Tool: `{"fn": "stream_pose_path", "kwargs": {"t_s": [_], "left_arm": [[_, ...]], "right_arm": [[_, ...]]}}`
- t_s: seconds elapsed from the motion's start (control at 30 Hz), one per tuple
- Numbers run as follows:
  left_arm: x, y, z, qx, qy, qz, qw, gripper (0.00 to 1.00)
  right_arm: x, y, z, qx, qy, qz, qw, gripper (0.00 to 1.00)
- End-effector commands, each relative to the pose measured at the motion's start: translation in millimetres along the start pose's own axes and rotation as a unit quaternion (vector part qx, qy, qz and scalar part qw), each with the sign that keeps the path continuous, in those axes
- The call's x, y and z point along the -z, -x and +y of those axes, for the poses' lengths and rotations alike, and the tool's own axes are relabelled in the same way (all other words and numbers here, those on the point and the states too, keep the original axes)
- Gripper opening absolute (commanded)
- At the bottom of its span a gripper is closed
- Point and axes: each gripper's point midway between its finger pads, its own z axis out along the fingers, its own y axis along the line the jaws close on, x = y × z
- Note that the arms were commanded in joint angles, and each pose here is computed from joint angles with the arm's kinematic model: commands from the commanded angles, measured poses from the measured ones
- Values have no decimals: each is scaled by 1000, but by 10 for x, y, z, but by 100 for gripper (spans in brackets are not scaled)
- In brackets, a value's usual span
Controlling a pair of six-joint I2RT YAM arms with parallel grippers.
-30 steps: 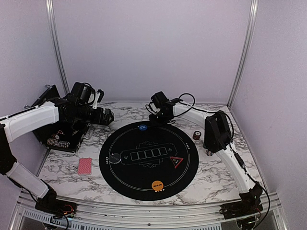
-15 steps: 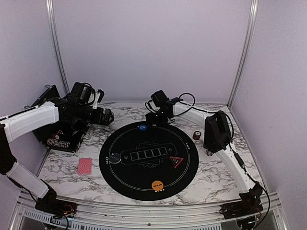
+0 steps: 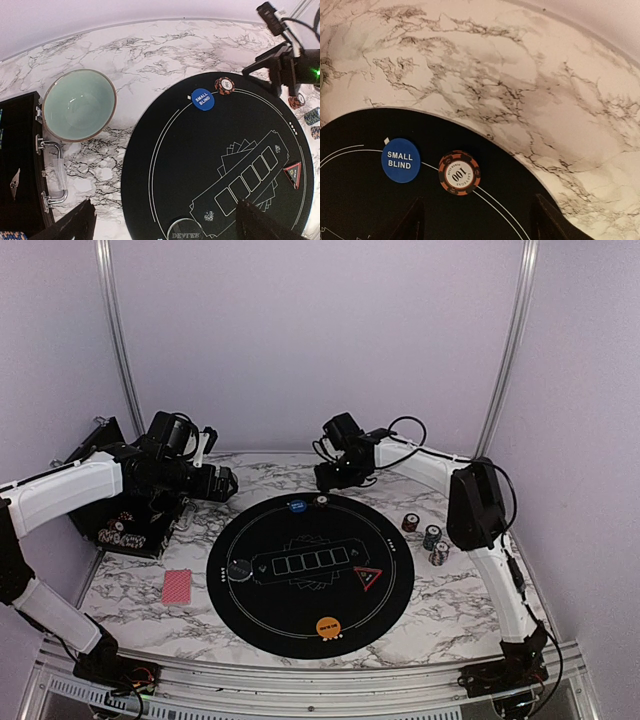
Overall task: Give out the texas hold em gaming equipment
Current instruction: Place the poker chips pile in the small blind area, then pick up the poker chip from the pile of poker chips.
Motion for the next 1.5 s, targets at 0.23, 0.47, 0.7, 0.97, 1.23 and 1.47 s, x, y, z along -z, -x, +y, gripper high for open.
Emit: {"fn": "stream_pose_path", "kwargs": {"t_s": [0.23,0.47,0.7,0.97,1.23,1.47], "left_arm": [[98,55,-3,-1,-3,-10,1000,99],[63,27,-10,0,-5,-4,1000,99],[31,5,-5,1,-5,1,1000,99],[9,-11,3,1,-3,4,1000,99],[-6,-20,2,1,-3,6,1000,99],[-17,-26,6,1,-2,8,1000,99]], "right_arm": [[965,-327,-750,-22,-86,-3,996,70],[1147,-862,-1283,-63,-105,23,992,70],[1046,-1077,-1527,-76,-114,51,989,70],[847,-1233,-1642,-83,-107,81,987,70],[654,-1354,-1698,-85,-109,102,985,68],[584,-1412,-1730,-87,-116,109,983,63]]}}
